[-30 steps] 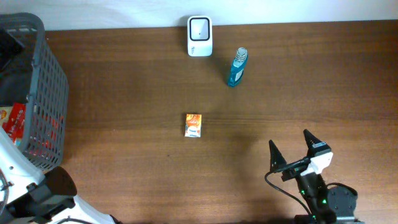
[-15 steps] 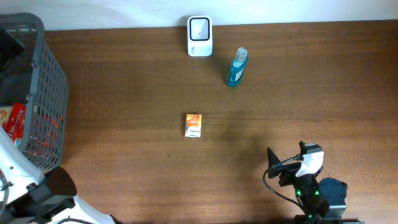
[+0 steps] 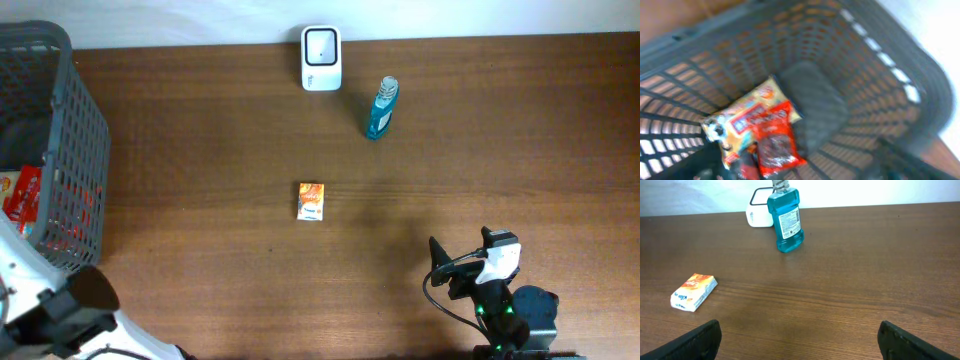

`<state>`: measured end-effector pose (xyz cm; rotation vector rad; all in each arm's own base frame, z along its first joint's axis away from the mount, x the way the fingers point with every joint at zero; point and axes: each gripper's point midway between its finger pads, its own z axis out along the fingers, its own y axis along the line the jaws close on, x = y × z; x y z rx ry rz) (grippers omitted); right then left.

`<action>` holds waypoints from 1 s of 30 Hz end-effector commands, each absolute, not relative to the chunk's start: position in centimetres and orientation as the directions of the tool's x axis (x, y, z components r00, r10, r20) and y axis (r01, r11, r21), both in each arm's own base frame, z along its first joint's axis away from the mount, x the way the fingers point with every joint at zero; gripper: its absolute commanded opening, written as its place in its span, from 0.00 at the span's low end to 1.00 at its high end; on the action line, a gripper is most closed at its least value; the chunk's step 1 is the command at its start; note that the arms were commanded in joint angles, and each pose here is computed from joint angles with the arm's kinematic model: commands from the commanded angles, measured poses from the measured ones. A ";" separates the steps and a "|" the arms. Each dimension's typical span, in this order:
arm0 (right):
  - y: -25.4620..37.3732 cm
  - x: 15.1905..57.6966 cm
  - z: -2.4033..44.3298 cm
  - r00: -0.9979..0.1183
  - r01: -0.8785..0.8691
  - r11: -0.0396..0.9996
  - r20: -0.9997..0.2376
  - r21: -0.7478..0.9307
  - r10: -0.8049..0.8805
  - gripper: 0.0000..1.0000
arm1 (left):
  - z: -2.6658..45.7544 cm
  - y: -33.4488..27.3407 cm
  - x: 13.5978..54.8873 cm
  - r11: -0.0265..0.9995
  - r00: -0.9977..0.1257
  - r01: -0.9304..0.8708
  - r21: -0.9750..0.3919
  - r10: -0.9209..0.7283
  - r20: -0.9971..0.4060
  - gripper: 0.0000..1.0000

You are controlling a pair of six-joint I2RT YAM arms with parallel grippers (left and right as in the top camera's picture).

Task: Scan the item barcode
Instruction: 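Grasp the red snack bag from the basket and drop it on the table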

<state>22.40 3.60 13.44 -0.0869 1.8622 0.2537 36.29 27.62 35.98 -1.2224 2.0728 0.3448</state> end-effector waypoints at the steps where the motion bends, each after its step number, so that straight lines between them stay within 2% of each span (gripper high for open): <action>1: 3.5 22.4 13.2 -0.302 -0.182 0.976 -0.951 0.123 0.064 0.98 | 29.0 31.8 36.7 0.424 -0.343 -0.906 0.002 -0.731 -0.590 0.87; 2: 3.5 22.4 13.2 -0.302 -0.182 0.976 -0.951 0.123 0.064 0.98 | 26.6 32.3 37.2 0.422 -0.367 -0.906 0.030 -0.749 -0.552 0.46; 3: 3.5 22.4 13.2 -0.302 -0.182 0.976 -0.951 0.123 0.064 0.98 | 24.6 32.6 37.8 0.424 -0.386 -0.904 0.048 -0.764 -0.518 0.54; 5: 3.5 22.4 13.2 -0.302 -0.182 0.976 -0.951 0.123 0.064 0.98 | 19.8 32.7 38.1 0.431 -0.431 -0.897 0.101 -0.798 -0.420 0.57; 8: 3.5 22.4 13.2 -0.302 -0.182 0.976 -0.951 0.123 0.064 0.98 | 13.0 31.4 36.7 0.316 -0.352 -0.932 0.175 -0.903 -0.244 0.63; 10: 3.5 22.4 13.2 -0.302 -0.182 0.976 -0.951 0.123 0.064 0.98 | 9.4 30.4 37.2 0.348 -0.386 -0.912 0.218 -0.907 -0.165 0.72; 13: 3.5 22.4 13.2 -0.302 -0.182 0.976 -0.951 0.123 0.064 0.98 | 5.7 29.8 38.0 0.373 -0.410 -0.893 0.252 -0.904 -0.116 0.74; 16: 3.5 22.4 13.2 -0.302 -0.182 0.976 -0.951 0.123 0.064 0.98 | 4.8 29.6 37.6 0.377 -0.413 -0.886 0.269 -0.906 -0.090 0.66; 17: 3.5 22.4 13.2 -0.302 -0.182 0.976 -0.951 0.124 0.064 0.98 | 4.8 29.5 37.5 0.377 -0.413 -0.885 0.272 -0.907 -0.086 0.65; 18: 3.5 22.4 13.2 -0.302 -0.182 0.976 -0.951 0.123 0.064 0.98 | 4.8 29.5 37.4 0.378 -0.413 -0.884 0.274 -0.907 -0.083 0.57; 19: 3.5 22.4 13.2 -0.302 -0.182 0.976 -0.951 0.123 0.064 0.98 | 4.8 29.4 37.3 0.379 -0.413 -0.884 0.276 -0.907 -0.080 0.33; 20: 3.5 22.4 13.2 -0.302 -0.182 0.976 -0.951 0.123 0.064 0.99 | 4.8 29.4 37.1 0.379 -0.413 -0.881 0.282 -0.908 -0.069 0.05; 21: 3.5 22.4 13.2 -0.302 -0.182 0.976 -0.951 0.123 0.064 0.98 | 5.2 29.4 36.6 0.377 -0.409 -0.880 0.288 -0.911 -0.059 0.00; 23: 3.5 22.4 13.2 -0.302 -0.182 0.976 -0.951 0.123 0.064 0.98 | 8.0 29.7 36.5 0.364 -0.399 -0.891 0.271 -0.913 -0.086 0.00; 25: 3.5 22.4 13.2 -0.302 -0.182 0.976 -0.951 0.123 0.064 0.98 | 13.0 29.6 39.1 0.465 -0.476 -0.879 0.103 -0.864 -0.165 0.00; 28: 3.5 22.4 13.2 -0.302 -0.182 0.976 -0.951 0.123 0.064 0.98 | 27.5 27.3 40.5 0.485 -0.364 -0.846 -0.221 -0.829 -0.424 0.00; 29: 3.5 22.4 13.2 -0.302 -0.182 0.976 -0.951 0.123 0.064 0.98 | 32.1 26.2 39.9 0.495 -0.310 -0.813 -0.306 -0.813 -0.492 0.00; 30: 3.5 22.4 13.2 -0.302 -0.182 0.976 -0.951 0.123 0.064 0.98 | 39.2 23.8 37.9 0.545 -0.236 -0.740 -0.395 -0.760 -0.605 0.00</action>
